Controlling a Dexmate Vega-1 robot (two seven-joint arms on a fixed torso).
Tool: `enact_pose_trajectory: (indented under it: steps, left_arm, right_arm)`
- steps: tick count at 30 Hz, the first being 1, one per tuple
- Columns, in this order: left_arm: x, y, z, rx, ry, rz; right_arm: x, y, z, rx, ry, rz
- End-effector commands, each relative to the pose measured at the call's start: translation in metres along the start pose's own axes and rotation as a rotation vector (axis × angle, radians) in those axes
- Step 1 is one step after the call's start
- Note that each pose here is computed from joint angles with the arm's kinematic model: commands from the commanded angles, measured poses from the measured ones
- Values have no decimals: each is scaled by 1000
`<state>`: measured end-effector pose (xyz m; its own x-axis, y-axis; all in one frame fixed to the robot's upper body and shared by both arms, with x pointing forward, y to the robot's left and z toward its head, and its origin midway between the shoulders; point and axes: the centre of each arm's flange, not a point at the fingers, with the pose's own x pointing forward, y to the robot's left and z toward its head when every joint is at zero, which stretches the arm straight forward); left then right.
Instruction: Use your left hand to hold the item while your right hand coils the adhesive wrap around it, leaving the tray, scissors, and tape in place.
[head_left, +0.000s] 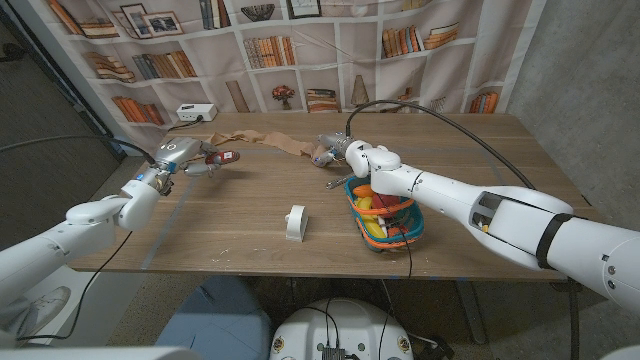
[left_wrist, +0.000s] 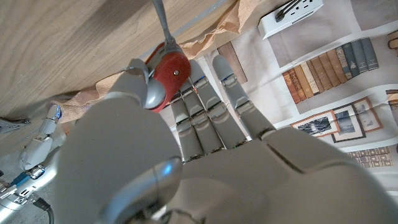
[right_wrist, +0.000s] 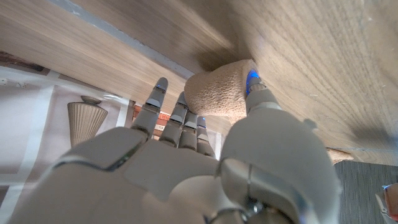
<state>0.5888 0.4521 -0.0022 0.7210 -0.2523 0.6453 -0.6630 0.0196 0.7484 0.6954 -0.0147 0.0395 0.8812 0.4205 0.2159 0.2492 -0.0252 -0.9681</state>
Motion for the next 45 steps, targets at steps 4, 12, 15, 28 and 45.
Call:
enact_pose_trajectory:
  steps: [4, 12, 15, 28, 45]
  left_arm:
    - [-1, 0, 0, -3, 3, 2]
    - [3, 5, 1, 20, 9, 29]
    - [4, 5, 3, 28, 20, 45]
    - [8, 6, 8, 30, 19, 52]
    - [11, 12, 10, 41, 57, 101]
  right_arm:
    - [-15, -19, -3, 47, -3, -91]
    - [-28, -38, 1, 63, -27, -139]
    - [-33, -42, 2, 70, -31, -153]
    - [-49, -56, 0, 93, -40, -200]
    - [-62, -61, -2, 112, -69, -261]
